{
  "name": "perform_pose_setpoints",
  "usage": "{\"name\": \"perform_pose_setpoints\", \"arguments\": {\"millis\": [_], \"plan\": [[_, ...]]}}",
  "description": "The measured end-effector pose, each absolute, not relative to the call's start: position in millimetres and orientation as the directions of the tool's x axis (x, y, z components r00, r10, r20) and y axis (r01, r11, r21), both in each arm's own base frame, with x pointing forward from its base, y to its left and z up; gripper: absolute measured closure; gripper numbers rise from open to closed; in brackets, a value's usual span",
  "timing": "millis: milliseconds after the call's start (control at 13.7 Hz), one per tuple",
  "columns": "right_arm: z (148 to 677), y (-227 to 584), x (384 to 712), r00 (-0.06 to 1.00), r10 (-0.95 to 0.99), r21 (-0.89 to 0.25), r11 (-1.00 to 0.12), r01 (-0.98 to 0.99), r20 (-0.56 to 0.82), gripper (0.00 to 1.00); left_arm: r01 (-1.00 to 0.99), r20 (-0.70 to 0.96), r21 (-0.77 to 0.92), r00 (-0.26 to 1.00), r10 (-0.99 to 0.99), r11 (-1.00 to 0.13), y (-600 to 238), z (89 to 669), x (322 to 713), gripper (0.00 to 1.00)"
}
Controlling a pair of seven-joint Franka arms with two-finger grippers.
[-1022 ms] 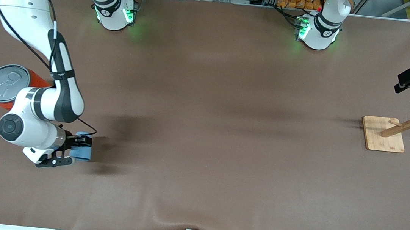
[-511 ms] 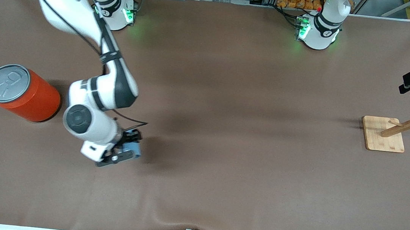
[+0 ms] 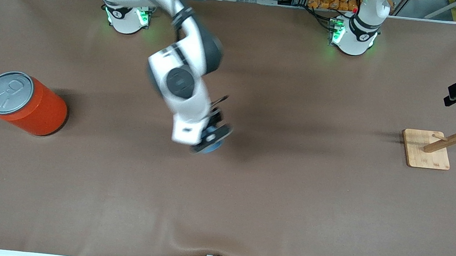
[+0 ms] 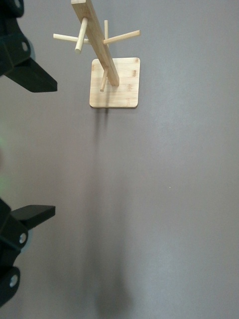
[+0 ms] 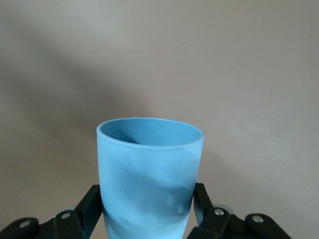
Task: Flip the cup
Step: 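Carry the blue cup with the right gripper toward the table middle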
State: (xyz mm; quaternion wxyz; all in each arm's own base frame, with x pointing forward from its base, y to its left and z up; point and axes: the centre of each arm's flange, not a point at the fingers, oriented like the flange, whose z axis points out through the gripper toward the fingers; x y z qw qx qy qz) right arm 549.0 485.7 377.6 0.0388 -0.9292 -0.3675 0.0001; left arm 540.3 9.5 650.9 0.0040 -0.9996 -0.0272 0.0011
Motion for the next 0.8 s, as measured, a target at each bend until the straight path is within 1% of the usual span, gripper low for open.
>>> {"name": "perform_pose_setpoints", "arguments": {"millis": [146,292,438,584,730,803], "plan": [[385,531,508,0.624,0.78,-0.034,-0.623,0.781,0.043,0.21,0.055,-0.003,-0.008,0.998,0.055,-0.998,10,650,541,0.0],[386,553,485,0.458,0.888,0.037,-0.459,0.888,0.034,0.21,0.058,-0.003,-0.008,0.998,0.058,-0.998,11,650,540,0.0],[383,559,478,0.256,0.967,0.096,-0.255,0.962,-0.003,0.21,0.062,-0.003,-0.008,0.998,0.062,-0.998,13,650,540,0.0],[377,561,480,0.064,0.997,0.131,-0.059,0.99,-0.036,0.21,0.064,-0.003,-0.008,0.998,0.064,-0.998,15,650,540,0.0],[367,562,480,-0.087,0.994,0.125,0.094,0.988,-0.062,0.21,0.065,-0.006,-0.008,0.998,0.066,-0.998,16,649,541,0.0],[360,564,478,-0.128,0.989,0.115,0.136,0.984,-0.074,0.21,0.066,-0.008,-0.008,0.998,0.066,-0.998,16,648,542,0.0]]}}
